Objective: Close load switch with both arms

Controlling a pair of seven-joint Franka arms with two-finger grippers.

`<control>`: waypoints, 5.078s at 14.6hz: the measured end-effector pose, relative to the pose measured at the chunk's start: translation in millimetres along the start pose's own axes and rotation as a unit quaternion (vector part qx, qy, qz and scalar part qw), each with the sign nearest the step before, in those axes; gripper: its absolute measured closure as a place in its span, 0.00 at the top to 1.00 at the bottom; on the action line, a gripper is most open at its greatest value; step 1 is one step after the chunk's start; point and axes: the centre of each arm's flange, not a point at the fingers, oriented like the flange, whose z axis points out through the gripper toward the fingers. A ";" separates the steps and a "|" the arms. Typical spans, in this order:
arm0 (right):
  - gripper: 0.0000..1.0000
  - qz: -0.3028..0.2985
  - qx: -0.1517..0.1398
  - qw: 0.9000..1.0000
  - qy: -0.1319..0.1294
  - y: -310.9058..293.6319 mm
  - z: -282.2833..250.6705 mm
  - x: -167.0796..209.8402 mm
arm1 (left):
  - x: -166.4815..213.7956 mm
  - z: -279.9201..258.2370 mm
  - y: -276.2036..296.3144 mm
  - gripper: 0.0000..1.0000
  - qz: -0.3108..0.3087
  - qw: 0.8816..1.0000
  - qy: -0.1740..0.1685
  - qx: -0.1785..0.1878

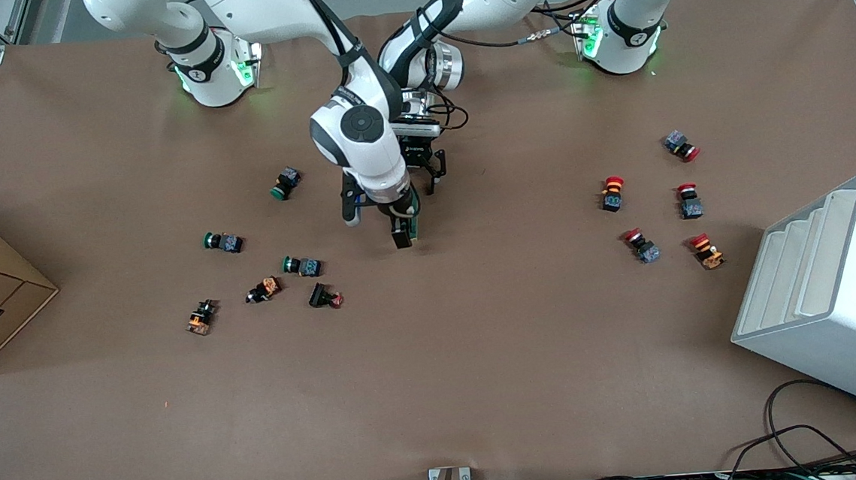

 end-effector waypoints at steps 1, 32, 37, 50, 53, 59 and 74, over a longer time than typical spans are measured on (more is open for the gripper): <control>1.00 0.004 0.004 1.000 -0.002 -7.4 -3.3 2.1 | 0.0 0.0 0.0 1.00 0.000 1.000 0.000 0.000; 1.00 -0.002 -0.029 0.999 0.034 -109.7 -30.3 8.9 | 0.3 0.4 -0.3 1.00 0.000 1.000 0.001 0.001; 1.00 -0.169 -0.093 0.980 0.047 -169.7 -94.8 79.8 | 10.9 5.4 -3.1 1.00 -0.012 1.000 0.002 0.013; 1.00 -0.632 -0.147 0.758 -0.069 -225.4 -267.7 420.9 | 242.0 -35.4 12.6 1.00 -0.092 0.981 -0.139 0.104; 1.00 -0.671 -0.168 0.720 -0.053 -215.9 -305.3 447.6 | 342.5 -25.8 -14.9 1.00 -0.130 0.963 -0.207 0.110; 1.00 -0.663 -0.174 0.727 -0.039 -210.5 -361.2 486.8 | 466.5 32.5 -153.9 1.00 -0.139 0.924 -0.322 0.153; 1.00 -0.646 -0.151 0.745 -0.068 -197.4 -405.2 463.0 | 617.5 -26.0 -400.7 1.00 -0.043 0.872 -0.478 0.094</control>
